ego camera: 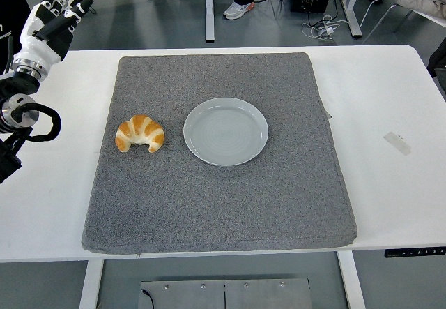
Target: Place the bread on the plate
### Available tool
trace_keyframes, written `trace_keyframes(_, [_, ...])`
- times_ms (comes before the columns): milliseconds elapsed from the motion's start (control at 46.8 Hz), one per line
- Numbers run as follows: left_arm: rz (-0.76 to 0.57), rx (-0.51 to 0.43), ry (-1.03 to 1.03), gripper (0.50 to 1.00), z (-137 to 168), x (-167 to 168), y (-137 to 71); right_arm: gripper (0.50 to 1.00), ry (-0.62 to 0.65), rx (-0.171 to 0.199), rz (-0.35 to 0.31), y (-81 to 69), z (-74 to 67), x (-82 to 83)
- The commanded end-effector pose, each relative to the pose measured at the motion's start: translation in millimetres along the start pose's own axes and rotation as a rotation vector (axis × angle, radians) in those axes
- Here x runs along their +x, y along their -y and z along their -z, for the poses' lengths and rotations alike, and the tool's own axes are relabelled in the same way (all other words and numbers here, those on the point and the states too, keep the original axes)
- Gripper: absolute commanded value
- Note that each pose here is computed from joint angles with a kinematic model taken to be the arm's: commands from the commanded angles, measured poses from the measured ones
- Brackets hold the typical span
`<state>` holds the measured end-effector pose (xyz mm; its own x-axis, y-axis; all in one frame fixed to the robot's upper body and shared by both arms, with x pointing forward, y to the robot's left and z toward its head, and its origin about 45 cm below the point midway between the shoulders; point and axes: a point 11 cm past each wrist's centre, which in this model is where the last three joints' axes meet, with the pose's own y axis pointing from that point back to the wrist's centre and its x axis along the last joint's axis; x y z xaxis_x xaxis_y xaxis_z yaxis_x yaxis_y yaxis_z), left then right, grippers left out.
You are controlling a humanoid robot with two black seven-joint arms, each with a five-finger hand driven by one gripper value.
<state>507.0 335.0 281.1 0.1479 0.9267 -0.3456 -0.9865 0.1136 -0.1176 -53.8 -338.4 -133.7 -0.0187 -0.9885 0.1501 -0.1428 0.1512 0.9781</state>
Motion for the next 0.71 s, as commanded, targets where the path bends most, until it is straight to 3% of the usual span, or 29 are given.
trace_keyframes(0, [0.028, 0.025, 0.082, 0.971, -6.9, -0.8, -1.0, 1.000, 0.000, 0.000, 0.000, 0.0, 0.0, 0.0])
trace_keyframes(192, [0.084, 0.095, 0.359, 0.971, -15.5, -20.0, 1.3, 1.000, 0.000, 0.000, 0.000, 0.0, 0.0, 0.0])
trace_keyframes(406, [0.146, 0.112, 0.616, 0.972, -20.3, -40.9, -3.6, 1.000, 0.000, 0.000, -0.002, 0.0, 0.0, 0.6])
trace_keyframes(684, [0.340, 0.158, 0.826, 0.972, -20.6, -62.9, -30.1, 1.000, 0.000, 0.000, 0.000, 0.0, 0.0, 0.0])
